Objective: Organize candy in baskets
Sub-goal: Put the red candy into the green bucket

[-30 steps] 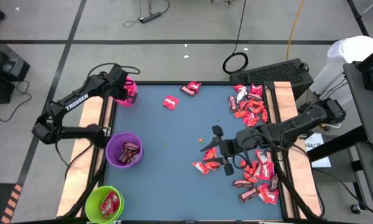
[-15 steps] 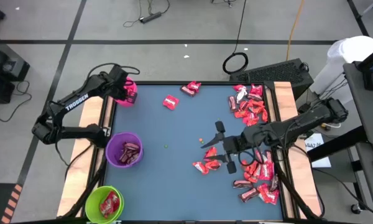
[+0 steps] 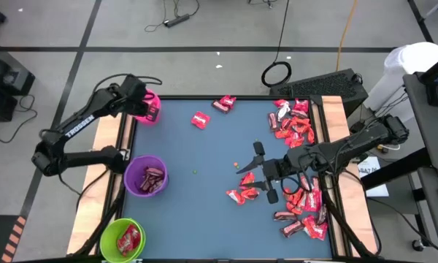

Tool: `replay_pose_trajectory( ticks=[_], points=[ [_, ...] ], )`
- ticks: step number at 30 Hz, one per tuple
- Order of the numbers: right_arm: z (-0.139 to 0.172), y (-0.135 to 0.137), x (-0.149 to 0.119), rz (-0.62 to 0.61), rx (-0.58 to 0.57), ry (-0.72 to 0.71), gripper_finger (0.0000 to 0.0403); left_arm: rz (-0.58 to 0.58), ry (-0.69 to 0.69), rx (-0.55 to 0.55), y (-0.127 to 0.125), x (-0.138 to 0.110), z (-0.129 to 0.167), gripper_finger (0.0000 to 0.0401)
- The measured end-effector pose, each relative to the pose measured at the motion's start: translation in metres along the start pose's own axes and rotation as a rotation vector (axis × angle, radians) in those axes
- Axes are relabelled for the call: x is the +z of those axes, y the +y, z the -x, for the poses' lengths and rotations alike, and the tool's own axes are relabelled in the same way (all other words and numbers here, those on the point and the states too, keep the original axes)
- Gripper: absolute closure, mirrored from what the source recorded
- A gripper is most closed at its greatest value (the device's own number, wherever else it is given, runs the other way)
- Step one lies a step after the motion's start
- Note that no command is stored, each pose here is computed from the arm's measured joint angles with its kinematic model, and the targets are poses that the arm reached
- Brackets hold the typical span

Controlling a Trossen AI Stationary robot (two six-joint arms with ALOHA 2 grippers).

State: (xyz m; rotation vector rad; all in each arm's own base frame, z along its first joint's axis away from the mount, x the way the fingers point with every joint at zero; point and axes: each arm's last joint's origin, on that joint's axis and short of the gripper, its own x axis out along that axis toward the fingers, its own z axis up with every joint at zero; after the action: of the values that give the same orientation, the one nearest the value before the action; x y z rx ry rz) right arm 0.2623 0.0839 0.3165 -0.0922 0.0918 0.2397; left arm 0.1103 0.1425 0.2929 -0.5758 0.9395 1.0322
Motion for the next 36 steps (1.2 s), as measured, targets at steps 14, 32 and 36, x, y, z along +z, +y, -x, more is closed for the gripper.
replay_pose_trajectory(
  ticks=[14, 32, 36],
  points=[
    [0.0, 0.0, 0.001, -0.001, -0.001, -0.007, 0.0232, -0.062, -0.127, -0.142, -0.01, -0.022, 0.043, 0.0381],
    [0.0, 0.0, 0.001, -0.001, -0.001, -0.006, 0.0232, -0.147, -0.146, -0.269, -0.025, -0.033, 0.055, 0.0381],
    [0.0, 0.0, 0.001, -0.001, -0.001, -0.006, 0.0232, -0.157, -0.145, -0.275, -0.026, -0.034, 0.055, 0.0381]
  ],
)
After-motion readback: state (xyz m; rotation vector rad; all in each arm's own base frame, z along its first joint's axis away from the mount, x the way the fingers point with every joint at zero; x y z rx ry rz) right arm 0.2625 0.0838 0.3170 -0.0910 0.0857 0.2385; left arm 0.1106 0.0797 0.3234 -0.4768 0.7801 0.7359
